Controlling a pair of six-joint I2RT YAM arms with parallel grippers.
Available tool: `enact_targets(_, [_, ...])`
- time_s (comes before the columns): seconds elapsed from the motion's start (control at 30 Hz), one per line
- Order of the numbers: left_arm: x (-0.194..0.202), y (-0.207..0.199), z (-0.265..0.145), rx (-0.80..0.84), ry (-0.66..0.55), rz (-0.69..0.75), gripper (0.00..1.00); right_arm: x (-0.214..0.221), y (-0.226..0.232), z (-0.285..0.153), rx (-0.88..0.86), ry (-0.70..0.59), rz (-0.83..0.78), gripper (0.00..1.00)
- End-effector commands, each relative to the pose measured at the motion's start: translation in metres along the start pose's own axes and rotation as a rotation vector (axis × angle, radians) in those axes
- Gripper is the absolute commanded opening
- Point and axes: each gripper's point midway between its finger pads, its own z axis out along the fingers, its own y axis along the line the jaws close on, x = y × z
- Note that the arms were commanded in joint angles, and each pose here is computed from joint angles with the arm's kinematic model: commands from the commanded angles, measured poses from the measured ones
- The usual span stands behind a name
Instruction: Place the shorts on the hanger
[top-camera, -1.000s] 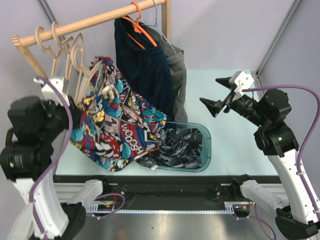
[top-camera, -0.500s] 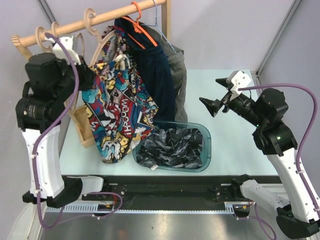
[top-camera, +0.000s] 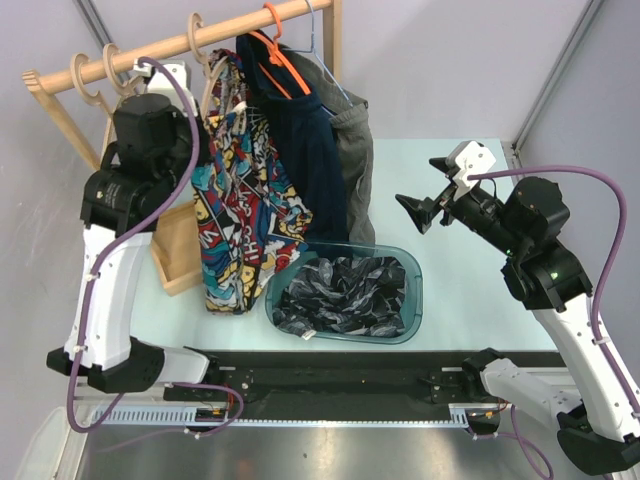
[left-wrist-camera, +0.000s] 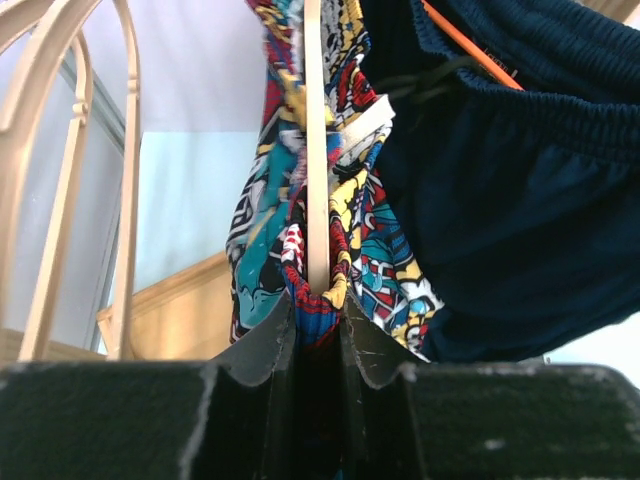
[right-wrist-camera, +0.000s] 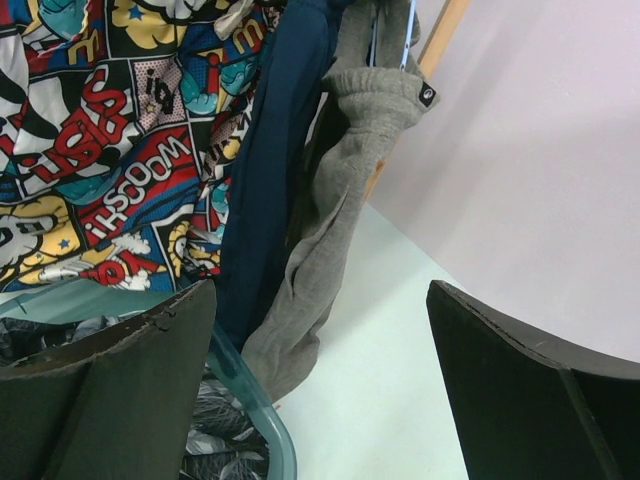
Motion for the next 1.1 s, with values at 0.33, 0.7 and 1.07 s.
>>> enact_targets(0.33, [-0.002,-0.062,0.057,0.092,-0.107,-0.072,0.31,-0.015,-0.007,-0.003,0.033,-0.022,-0.013,0.91])
enact_targets(0.7, [-0.008,-0.137,0.067,0.408,-0.21,-0.068,0.6,-0.013,-0.009,-0.008,0.046,-0.009,-0.021,0.91])
enact_targets(1.07, [-0.019,-0.167,0.094,0.505,-0.291,-0.003,0.66,-0.012,-0.007,-0.007,0.034,-0.009,-0.015,0.91])
